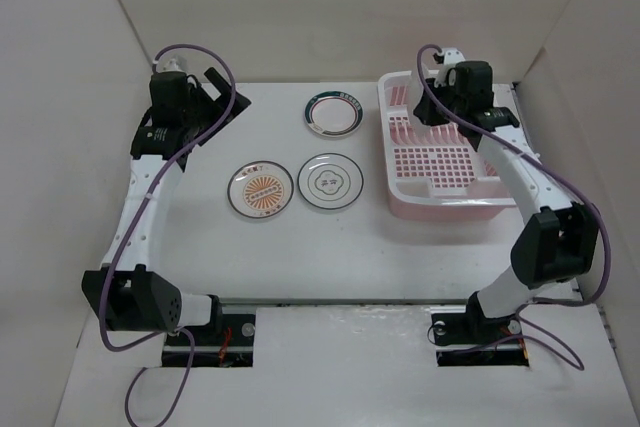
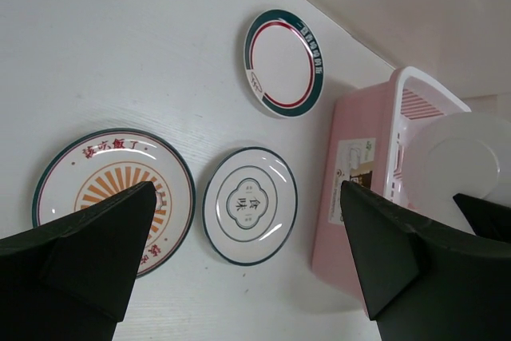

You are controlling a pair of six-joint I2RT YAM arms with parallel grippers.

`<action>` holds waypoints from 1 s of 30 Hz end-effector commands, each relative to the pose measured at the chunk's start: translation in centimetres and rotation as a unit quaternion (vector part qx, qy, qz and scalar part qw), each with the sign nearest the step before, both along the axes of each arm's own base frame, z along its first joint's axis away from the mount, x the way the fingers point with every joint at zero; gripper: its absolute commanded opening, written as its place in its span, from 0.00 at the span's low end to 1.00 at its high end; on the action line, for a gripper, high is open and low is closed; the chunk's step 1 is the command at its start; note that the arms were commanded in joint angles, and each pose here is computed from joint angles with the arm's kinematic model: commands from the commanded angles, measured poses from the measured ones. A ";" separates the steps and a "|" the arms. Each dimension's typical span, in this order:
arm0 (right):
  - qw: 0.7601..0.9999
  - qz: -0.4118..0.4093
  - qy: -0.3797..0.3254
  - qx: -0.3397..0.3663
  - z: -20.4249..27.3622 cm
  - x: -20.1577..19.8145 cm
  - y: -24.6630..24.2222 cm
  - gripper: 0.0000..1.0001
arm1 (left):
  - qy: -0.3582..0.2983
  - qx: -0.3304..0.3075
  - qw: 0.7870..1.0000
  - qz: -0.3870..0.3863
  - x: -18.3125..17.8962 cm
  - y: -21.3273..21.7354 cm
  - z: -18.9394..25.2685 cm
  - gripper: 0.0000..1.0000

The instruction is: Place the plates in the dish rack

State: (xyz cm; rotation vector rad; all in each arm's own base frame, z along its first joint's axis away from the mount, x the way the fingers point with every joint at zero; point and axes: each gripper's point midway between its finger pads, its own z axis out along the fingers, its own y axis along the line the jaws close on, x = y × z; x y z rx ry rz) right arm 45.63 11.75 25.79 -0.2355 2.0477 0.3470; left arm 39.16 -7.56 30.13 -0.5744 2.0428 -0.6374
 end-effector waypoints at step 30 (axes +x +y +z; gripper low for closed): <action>0.997 -0.058 0.018 0.045 -2.5 5.1 4.2 0.00 | 0.025 0.060 0.998 0.019 -0.7 2.0 -2.0 1.00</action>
